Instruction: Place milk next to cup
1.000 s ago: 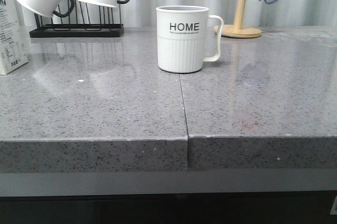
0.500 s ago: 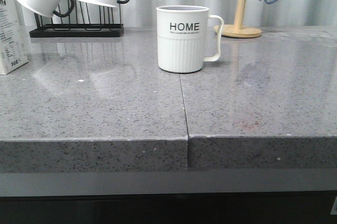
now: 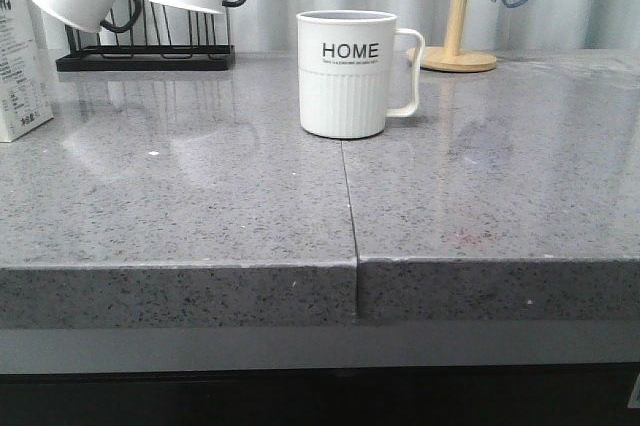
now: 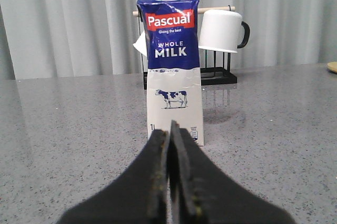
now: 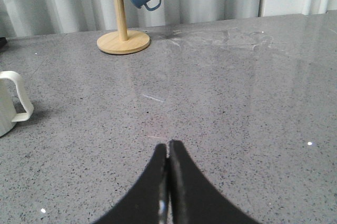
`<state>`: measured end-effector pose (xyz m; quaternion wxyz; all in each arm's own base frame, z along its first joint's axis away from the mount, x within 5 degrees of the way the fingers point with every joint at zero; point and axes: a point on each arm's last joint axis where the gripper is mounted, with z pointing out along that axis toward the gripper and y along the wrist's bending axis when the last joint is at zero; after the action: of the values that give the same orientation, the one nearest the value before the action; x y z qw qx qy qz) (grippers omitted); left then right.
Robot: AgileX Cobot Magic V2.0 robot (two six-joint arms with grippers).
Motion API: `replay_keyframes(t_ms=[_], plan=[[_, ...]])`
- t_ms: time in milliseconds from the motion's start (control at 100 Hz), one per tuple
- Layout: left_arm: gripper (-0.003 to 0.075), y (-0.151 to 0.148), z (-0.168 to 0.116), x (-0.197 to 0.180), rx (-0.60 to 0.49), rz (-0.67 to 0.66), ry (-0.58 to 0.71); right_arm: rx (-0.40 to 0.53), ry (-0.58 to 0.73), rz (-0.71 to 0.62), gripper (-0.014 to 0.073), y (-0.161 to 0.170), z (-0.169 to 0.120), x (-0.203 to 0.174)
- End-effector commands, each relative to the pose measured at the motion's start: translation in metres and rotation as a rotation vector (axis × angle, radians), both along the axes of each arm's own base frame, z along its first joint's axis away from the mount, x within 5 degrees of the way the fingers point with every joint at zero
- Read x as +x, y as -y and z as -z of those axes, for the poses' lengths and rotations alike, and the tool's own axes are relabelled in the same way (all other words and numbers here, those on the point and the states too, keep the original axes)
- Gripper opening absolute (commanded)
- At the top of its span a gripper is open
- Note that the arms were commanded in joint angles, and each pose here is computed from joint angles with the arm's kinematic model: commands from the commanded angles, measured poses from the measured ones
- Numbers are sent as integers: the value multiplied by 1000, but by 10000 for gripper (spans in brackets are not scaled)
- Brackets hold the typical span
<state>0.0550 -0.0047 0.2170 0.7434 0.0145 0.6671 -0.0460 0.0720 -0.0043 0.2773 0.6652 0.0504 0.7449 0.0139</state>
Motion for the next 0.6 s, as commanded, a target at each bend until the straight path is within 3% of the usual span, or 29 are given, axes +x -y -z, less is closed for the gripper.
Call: replay_keyframes(t_ms=[0,330,590], plan=[[-21,1,9,-1,-20,12,54,-1,90,-8,-68,-1,-15,0],[-21,1,6,-2,-21,16,78,-1,90,-8,-68,-1,-15,0],[-21,-1,-18,1,-56,-5,-33,-1,90,-8,-68,-1,-15,0]])
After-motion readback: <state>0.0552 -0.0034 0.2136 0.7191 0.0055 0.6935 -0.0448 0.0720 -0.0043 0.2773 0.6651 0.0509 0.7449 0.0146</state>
